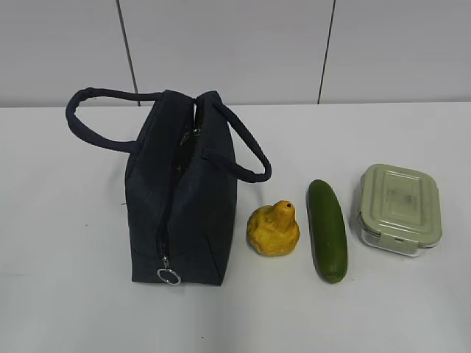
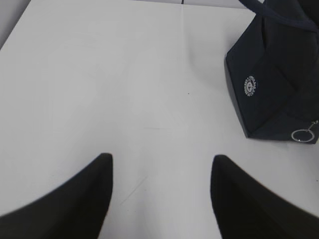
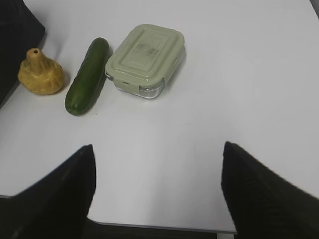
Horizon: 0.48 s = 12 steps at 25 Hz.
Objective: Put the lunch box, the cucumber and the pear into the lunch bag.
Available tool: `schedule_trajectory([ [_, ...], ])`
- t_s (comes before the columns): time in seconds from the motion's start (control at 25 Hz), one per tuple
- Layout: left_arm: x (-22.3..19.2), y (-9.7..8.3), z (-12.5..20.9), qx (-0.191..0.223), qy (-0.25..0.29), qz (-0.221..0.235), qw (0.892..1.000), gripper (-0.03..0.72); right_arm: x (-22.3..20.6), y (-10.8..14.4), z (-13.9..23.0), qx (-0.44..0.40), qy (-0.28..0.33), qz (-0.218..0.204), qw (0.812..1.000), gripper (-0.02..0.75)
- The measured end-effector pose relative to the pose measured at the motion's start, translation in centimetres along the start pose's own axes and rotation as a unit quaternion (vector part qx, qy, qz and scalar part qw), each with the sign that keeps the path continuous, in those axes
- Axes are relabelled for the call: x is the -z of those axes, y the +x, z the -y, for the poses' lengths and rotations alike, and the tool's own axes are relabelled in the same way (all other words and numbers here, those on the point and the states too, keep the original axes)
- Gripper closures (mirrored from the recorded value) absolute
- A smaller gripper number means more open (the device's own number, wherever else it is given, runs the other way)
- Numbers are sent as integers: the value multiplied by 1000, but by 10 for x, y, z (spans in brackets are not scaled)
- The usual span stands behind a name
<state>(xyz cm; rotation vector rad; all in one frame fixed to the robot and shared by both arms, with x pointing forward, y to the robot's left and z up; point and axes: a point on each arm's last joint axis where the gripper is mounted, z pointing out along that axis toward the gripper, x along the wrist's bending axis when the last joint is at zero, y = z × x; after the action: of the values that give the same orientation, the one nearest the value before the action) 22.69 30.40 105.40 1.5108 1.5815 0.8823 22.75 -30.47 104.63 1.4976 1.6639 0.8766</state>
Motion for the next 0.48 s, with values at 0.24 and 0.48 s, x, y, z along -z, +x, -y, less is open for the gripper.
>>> schedule_trajectory([
  [0.24, 0, 0, 0, 0, 0, 0, 1000, 254, 0, 0, 0, 0, 0, 0, 1000, 155],
  [0.48, 0, 0, 0, 0, 0, 0, 1000, 254, 0, 0, 0, 0, -1, 0, 1000, 155],
])
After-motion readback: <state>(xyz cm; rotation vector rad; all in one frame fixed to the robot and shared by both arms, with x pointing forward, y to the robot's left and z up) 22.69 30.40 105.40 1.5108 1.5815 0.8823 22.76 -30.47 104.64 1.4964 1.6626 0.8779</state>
